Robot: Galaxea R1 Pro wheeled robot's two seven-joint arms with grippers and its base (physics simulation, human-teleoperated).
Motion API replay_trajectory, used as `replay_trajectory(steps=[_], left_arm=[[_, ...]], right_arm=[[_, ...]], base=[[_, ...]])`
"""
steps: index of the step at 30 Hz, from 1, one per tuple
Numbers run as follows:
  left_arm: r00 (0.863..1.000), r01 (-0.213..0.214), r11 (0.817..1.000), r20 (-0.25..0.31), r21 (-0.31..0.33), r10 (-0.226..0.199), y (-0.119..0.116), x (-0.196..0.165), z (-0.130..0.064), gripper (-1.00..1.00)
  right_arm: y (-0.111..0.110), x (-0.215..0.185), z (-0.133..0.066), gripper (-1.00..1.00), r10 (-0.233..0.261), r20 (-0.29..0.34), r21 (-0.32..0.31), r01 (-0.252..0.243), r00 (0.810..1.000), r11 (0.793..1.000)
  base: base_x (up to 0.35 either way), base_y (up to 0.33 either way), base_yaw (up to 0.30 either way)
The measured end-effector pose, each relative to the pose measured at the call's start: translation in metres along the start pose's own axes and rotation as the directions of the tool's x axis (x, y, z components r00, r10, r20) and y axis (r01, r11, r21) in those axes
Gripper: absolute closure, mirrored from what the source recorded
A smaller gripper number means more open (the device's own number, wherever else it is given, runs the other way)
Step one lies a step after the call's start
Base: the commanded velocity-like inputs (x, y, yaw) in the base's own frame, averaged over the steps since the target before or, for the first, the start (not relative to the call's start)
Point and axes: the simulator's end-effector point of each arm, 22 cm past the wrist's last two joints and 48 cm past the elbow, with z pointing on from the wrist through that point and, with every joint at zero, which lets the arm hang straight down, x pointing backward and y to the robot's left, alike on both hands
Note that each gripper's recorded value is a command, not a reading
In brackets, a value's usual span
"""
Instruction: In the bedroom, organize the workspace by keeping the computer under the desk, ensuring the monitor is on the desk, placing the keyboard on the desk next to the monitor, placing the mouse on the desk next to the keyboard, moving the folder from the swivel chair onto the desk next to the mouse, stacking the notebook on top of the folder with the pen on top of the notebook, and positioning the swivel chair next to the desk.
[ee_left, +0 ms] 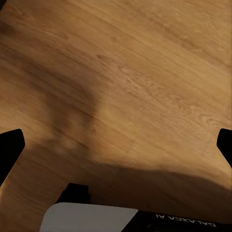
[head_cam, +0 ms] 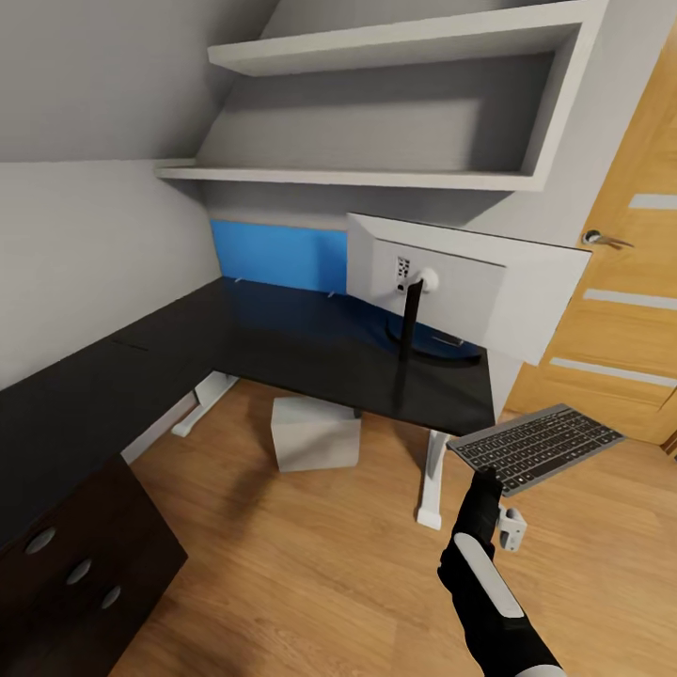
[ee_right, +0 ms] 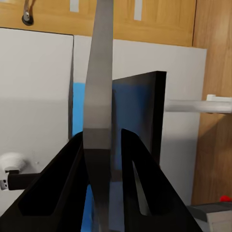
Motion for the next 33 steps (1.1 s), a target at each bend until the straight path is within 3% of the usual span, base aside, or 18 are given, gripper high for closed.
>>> replay_trajectory(steps=[8, 16, 23, 33], left_arm=[[1.000, 0.001, 1.000, 0.001, 0.000, -0.001, 0.000, 0.006, 0.011, -1.00], [1.000, -0.005, 1.000, 0.005, 0.009, 0.005, -0.002, 0.005, 0.011, -1.00], [1.000, -0.006, 1.000, 0.004, 0.010, 0.006, -0.003, 0.005, 0.011, -1.00], [1.000, -0.006, 1.000, 0.004, 0.010, 0.006, -0.003, 0.005, 0.011, -1.00]], right_arm=[[-0.012, 0.000, 0.003, 1.00, -0.003, 0.001, -0.001, 0.003, 1.000, 1.000], [-0.010, 0.001, 0.003, 1.00, -0.007, 0.001, -0.008, 0.007, 1.000, 1.000], [-0.002, 0.004, 0.002, 1.00, -0.048, -0.008, -0.044, 0.048, 0.999, 0.998], [-0.003, 0.005, 0.002, 1.00, -0.053, -0.011, -0.045, 0.052, 0.999, 0.998]], base=[[0.000, 0.000, 0.000], [0.080, 0.013, 0.000], [0.035, 0.005, 0.000], [0.053, 0.007, 0.000]])
